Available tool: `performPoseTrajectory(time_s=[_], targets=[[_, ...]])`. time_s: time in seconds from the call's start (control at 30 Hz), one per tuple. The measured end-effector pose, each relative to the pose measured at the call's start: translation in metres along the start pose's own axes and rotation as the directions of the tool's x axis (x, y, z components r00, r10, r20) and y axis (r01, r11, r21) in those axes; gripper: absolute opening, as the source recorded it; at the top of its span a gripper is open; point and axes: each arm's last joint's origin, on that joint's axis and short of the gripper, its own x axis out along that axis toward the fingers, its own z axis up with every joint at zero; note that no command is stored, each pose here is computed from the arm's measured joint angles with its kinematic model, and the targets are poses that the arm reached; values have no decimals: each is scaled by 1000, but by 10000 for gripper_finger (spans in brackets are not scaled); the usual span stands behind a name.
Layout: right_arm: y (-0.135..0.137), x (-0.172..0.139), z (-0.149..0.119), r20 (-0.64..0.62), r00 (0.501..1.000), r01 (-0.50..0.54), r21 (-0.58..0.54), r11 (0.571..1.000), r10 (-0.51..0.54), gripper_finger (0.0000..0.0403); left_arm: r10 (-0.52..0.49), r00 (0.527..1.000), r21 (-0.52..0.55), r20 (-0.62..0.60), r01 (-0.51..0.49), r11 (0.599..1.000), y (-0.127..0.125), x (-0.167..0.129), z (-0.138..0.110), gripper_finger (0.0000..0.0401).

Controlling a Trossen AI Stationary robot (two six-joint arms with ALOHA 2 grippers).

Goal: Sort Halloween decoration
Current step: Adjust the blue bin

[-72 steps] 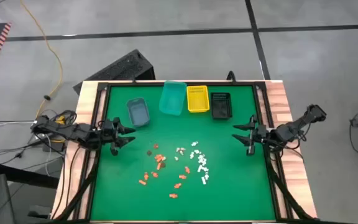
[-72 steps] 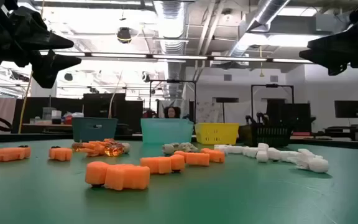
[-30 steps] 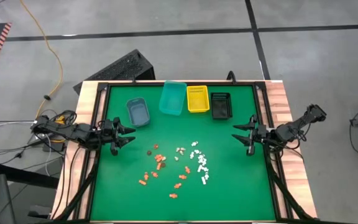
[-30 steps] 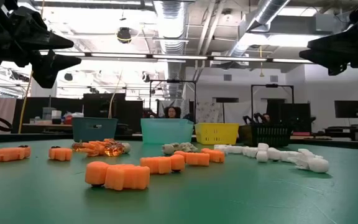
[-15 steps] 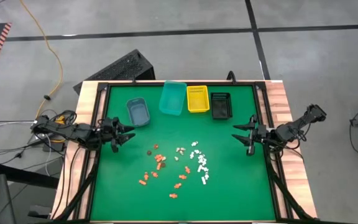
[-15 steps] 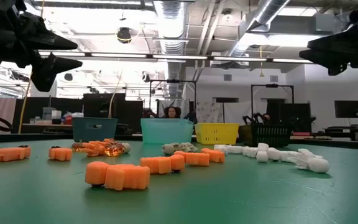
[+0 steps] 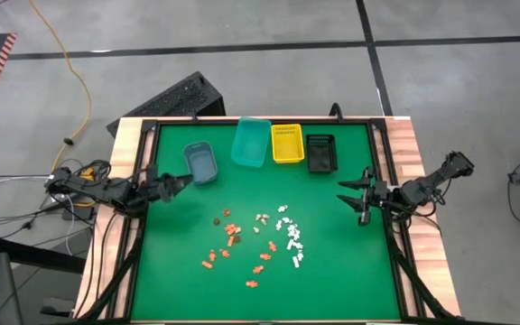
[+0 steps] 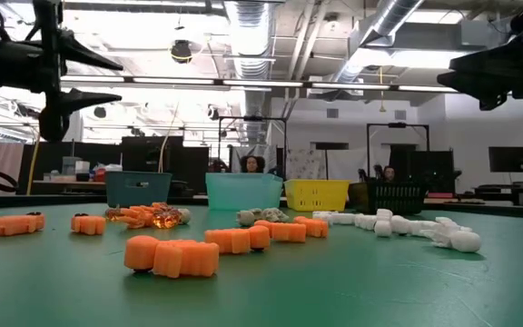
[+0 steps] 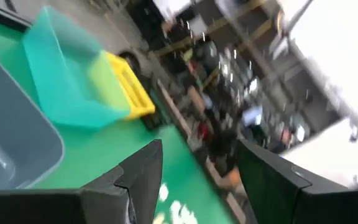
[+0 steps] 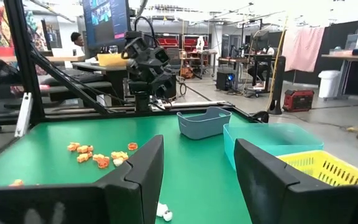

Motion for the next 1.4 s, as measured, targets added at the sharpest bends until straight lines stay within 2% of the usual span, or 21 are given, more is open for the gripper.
performPoseTrajectory(time_s=[0.07, 0.17, 0.23, 0.37, 0.47, 0.53, 0.6, 0.67, 0.7, 0.77, 0.8, 0.83, 0.97, 1.07, 1.17, 1.27, 1.37, 1.4], targets=[[0, 0, 2, 14, 1000, -10, 133, 991, 8, 192, -1, 998, -47, 57, 4, 999, -3, 0, 4, 194], [0, 0, 7, 54, 999, -26, 386, 922, 6, 192, -42, 993, -104, 108, 54, 993, -8, -1, 10, 194], [-1, 0, 10, 81, 997, -30, 486, 874, -11, 192, -91, 988, -131, 126, 107, 986, -14, -2, 14, 194], [-2, 0, 16, 129, 991, -58, 621, 782, -28, 192, -140, 989, -69, 45, 143, 987, -26, -1, 20, 194], [-3, 0, 16, 123, 992, -48, 627, 778, -38, 192, -46, 987, 18, -155, 50, 999, -28, 4, 13, 194], [-4, 1, 15, 119, 992, -39, 624, 781, -46, 192, 66, 949, 93, -309, -39, 995, -27, 7, 6, 194], [-5, 1, 15, 122, 991, -32, 626, 779, -57, 192, 193, 894, 181, -404, -129, 975, -28, 10, 2, 194], [-5, 1, 15, 121, 991, -27, 635, 772, -64, 192, 374, 830, 262, -413, -284, 922, -26, 11, 0, 192], [-5, 1, 15, 121, 990, -28, 644, 764, -66, 192, 478, 790, 293, -383, -387, 874, -23, 10, 1, 189], [-5, 1, 16, 121, 990, -30, 655, 755, -66, 192, 666, 681, 341, -305, -575, 744, -17, 6, 3, 177], [-5, 1, 16, 121, 990, -31, 661, 750, -66, 192, 726, 632, 347, -270, -640, 686, -15, 5, 4, 169], [-5, 1, 16, 121, 990, -32, 663, 748, -66, 192, 759, 599, 360, -255, -669, 650, -16, 7, 2, 160], [-5, 1, 15, 117, 991, -29, 661, 750, -64, 192, 817, 523, 417, -245, -704, 576, -10, 18, -10, 116], [-5, 1, 14, 112, 992, -26, 657, 753, -64, 192, 868, 431, 421, -247, -759, 497, -2, 25, -18, 79], [-5, 1, 14, 111, 992, -25, 658, 753, -64, 192, 901, 379, 387, -210, -814, 433, 6, 35, -23, 39], [-5, 1, 14, 111, 992, -25, 658, 753, -64, 192, 899, 371, 319, -231, -845, 430, 12, 50, -29, 7], [-5, 1, 15, 112, 992, -26, 660, 751, -64, 192, 892, 404, 286, -201, -847, 448, 19, 66, -31, 5], [-5, 1, 15, 112, 992, -26, 660, 751, -64, 192, 894, 402, 274, -197, -853, 444, 22, 71, -30, 4]])
